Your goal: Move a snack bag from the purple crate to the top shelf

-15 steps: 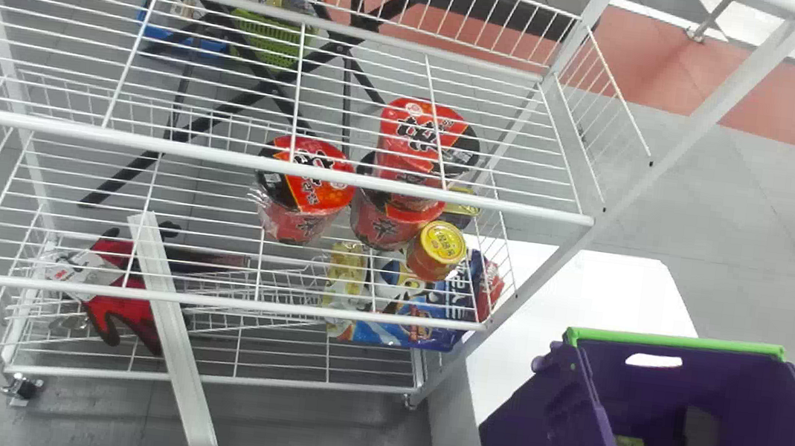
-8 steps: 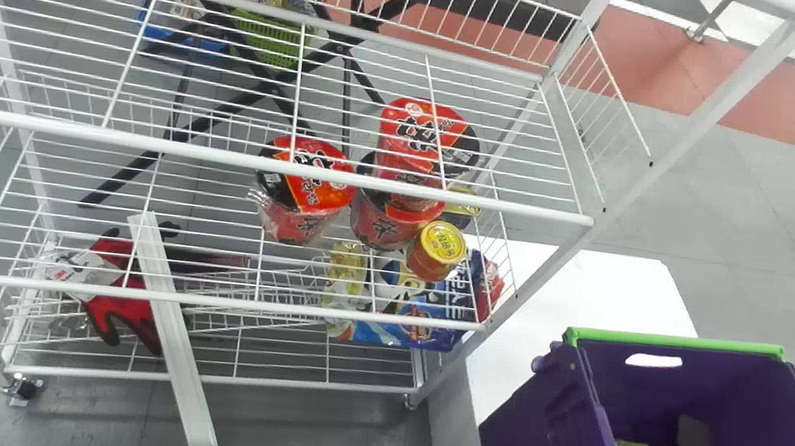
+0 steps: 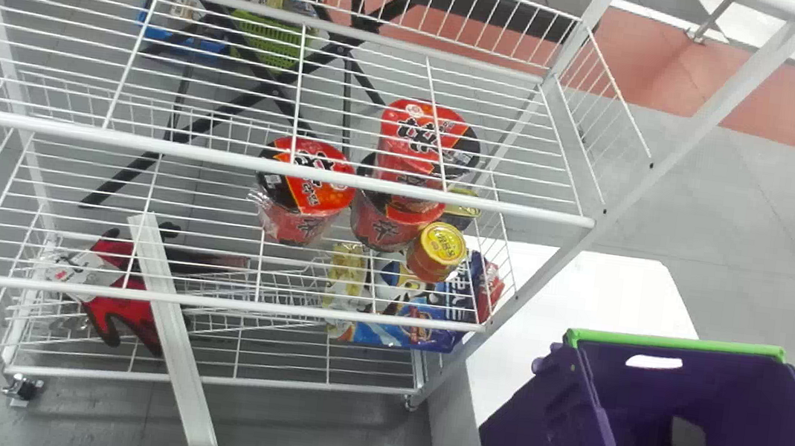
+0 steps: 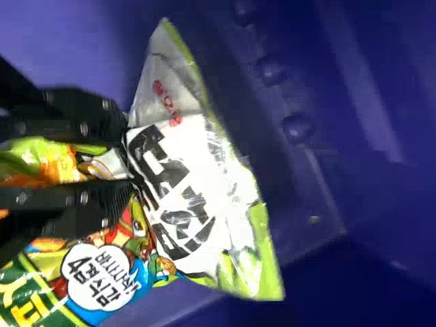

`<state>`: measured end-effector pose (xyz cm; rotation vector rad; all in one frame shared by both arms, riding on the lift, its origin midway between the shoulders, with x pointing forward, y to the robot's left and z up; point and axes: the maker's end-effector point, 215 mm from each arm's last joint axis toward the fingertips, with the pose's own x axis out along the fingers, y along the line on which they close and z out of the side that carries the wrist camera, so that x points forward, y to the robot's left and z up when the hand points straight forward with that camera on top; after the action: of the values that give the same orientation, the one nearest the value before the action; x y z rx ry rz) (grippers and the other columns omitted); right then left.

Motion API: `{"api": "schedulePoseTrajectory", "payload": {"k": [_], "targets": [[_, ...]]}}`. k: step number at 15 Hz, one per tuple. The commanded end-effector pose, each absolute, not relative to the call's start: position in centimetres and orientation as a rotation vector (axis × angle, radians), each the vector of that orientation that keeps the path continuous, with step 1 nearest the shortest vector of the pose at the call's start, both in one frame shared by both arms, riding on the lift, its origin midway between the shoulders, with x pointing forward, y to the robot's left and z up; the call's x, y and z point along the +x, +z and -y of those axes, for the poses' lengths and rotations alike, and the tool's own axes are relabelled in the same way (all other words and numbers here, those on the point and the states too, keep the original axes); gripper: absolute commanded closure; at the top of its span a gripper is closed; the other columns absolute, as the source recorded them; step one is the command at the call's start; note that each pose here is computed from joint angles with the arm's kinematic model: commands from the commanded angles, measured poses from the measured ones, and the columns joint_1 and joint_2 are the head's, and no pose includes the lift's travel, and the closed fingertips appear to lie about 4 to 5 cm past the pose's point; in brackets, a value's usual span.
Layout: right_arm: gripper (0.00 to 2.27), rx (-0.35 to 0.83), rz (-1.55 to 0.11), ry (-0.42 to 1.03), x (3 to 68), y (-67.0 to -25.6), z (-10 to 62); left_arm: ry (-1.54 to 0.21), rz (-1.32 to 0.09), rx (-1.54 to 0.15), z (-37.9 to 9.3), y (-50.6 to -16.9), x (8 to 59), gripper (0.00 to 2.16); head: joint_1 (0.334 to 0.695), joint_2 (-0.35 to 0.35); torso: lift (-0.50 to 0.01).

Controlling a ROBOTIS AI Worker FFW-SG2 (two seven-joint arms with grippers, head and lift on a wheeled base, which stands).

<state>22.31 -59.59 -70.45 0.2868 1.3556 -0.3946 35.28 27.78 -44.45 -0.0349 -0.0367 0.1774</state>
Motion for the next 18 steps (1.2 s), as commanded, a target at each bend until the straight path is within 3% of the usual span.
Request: {"api": "schedulePoseTrajectory", "payload": {"k": [1,4,8,14,18], "targets": [[2.23,0.287,-1.338,-0.392,22.6,-70.1,60.1,0.179,0.035,-0.037,-27.7,-44.5,35.2,0.12,0.695,-0.35,-0.454],[2.25,0.318,-1.312,-0.389,23.0,-69.2,60.4,0.181,0.029,-0.037,-27.7,-44.7,35.2,0.12,0.695,-0.35,-0.454],[2.25,0.541,-1.346,-0.47,20.6,-66.0,60.1,0.183,0.021,-0.036,-27.7,-44.9,35.4,0.12,0.695,-0.35,-0.454],[2.24,0.794,-1.216,-0.457,21.9,-63.7,58.8,0.188,0.012,-0.041,-27.4,-45.3,35.6,0.12,0.695,-0.35,-0.439],[2.24,0.763,-1.236,-0.465,21.9,-63.6,58.8,0.187,-0.003,-0.035,-27.2,-45.7,35.7,0.12,0.695,-0.35,-0.423]]}}
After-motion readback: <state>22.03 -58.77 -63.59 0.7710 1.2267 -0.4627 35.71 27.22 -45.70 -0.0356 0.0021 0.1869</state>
